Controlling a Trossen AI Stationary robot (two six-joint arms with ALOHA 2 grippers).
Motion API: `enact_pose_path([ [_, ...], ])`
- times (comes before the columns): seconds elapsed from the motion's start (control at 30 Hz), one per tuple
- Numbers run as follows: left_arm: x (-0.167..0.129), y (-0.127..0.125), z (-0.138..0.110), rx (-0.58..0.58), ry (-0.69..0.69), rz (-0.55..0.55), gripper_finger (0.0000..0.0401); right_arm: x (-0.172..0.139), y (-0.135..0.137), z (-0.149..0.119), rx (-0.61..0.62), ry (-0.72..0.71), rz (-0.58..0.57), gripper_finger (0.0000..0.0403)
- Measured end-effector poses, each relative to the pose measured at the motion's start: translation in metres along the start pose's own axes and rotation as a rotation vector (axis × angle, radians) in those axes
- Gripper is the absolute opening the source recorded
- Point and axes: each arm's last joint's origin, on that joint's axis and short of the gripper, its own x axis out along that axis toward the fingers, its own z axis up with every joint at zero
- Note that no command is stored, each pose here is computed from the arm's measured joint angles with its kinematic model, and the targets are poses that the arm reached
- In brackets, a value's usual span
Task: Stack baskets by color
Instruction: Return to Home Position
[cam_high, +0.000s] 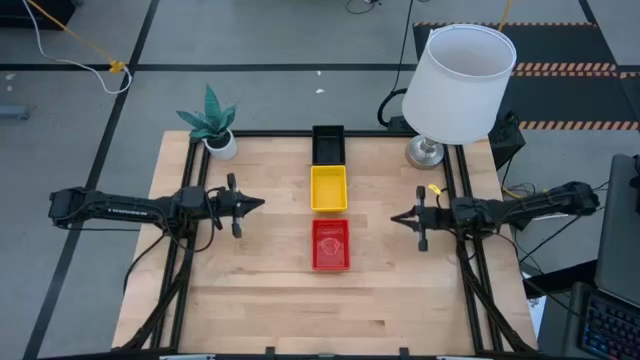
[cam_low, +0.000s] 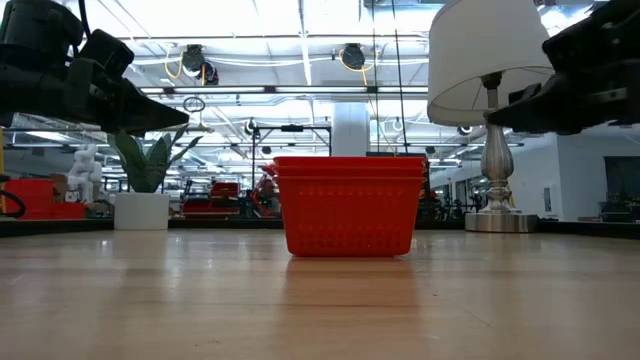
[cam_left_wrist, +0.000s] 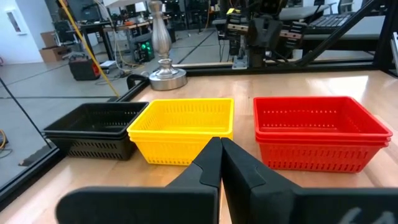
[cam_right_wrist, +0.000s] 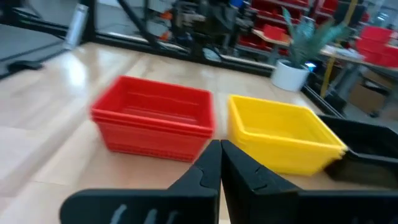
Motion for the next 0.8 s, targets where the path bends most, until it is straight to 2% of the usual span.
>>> enact_pose_path([
  [0.43,0.0,0.0,0.002,-0.026,-0.022,0.003,0.0012,-0.015,0.007,0.009,-0.013,-0.129,0.128,0.0],
  [0.57,0.0,0.0,0.003,-0.027,-0.035,0.004,0.0003,-0.02,0.005,0.011,-0.02,-0.164,0.123,0.0],
  [0.8,0.0,0.0,0.003,-0.027,-0.034,0.004,0.0012,-0.028,0.004,0.009,-0.016,-0.18,0.12,0.0],
])
